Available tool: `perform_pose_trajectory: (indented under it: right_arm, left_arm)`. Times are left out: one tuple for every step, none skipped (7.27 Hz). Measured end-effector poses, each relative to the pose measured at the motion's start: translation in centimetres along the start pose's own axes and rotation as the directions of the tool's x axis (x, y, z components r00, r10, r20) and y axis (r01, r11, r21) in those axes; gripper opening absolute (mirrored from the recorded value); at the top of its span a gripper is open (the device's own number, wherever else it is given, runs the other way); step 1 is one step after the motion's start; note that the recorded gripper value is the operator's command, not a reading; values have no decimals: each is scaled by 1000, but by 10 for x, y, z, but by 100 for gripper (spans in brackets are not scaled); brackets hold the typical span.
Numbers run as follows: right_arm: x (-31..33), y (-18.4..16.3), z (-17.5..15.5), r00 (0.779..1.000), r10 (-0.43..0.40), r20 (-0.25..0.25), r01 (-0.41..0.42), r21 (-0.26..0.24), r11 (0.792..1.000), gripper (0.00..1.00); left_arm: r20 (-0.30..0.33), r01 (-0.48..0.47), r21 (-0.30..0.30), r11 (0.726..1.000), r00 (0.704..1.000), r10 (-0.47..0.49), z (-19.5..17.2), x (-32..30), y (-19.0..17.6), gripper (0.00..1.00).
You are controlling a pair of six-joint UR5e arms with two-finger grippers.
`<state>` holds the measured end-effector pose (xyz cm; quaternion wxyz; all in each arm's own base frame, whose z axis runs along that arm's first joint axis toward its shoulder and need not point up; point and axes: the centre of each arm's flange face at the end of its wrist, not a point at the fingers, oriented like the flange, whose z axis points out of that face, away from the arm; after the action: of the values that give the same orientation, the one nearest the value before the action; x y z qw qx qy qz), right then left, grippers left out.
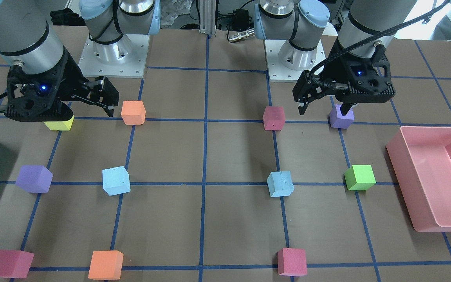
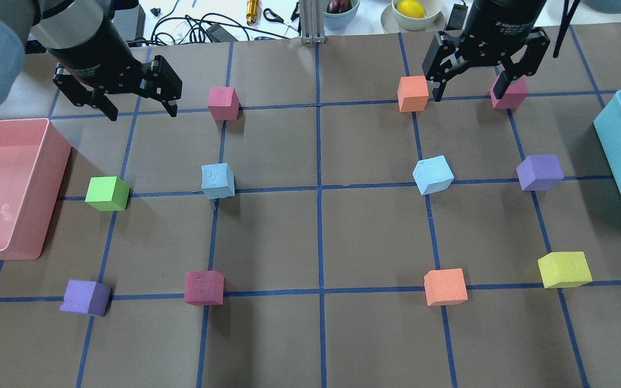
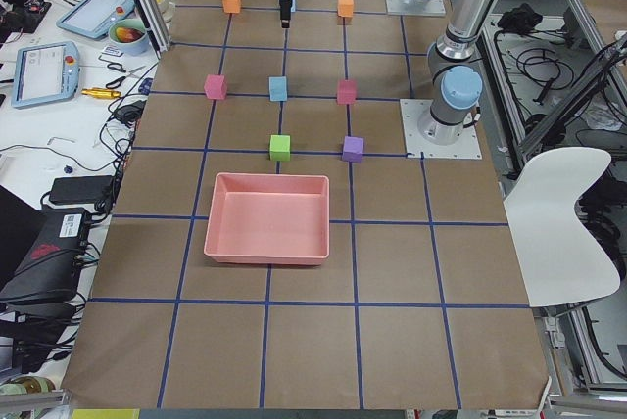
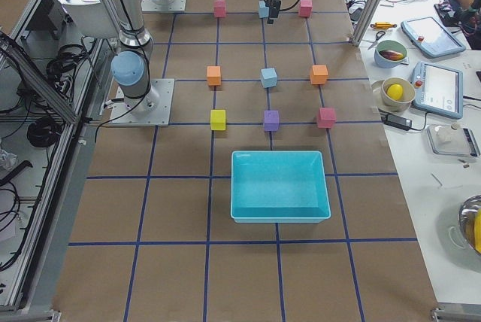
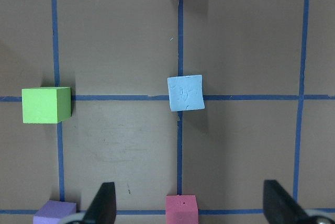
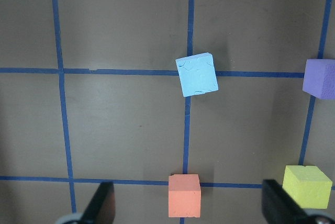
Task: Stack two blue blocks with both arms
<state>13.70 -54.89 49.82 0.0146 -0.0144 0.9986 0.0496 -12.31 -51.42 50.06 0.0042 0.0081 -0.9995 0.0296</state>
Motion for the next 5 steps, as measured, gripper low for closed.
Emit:
perform_pose_trajectory:
  right_arm:
    - [0,0,0,1000,-1,0,1,0,1000,100]
    - [0,0,0,1000,0,0,0,0,1000,100]
    - [0,0,0,1000,0,0,0,0,1000,100]
    - [0,-1,2,1000,0,1,0,-5,1000,100]
    - [1,-4,7,1000,2,2,-2,-15,1000,100]
  left_arm:
    - [0,0,0,1000,1000,0,0,0,0,100]
    - [0,0,0,1000,1000,0,1,0,0,100]
    - [-1,0,0,1000,1000,0,1,1,0,100]
    - [-1,0,0,1000,1000,0,1,1,0,100]
    - [-1,2,-1,1000,1000,-2,2,2,0,100]
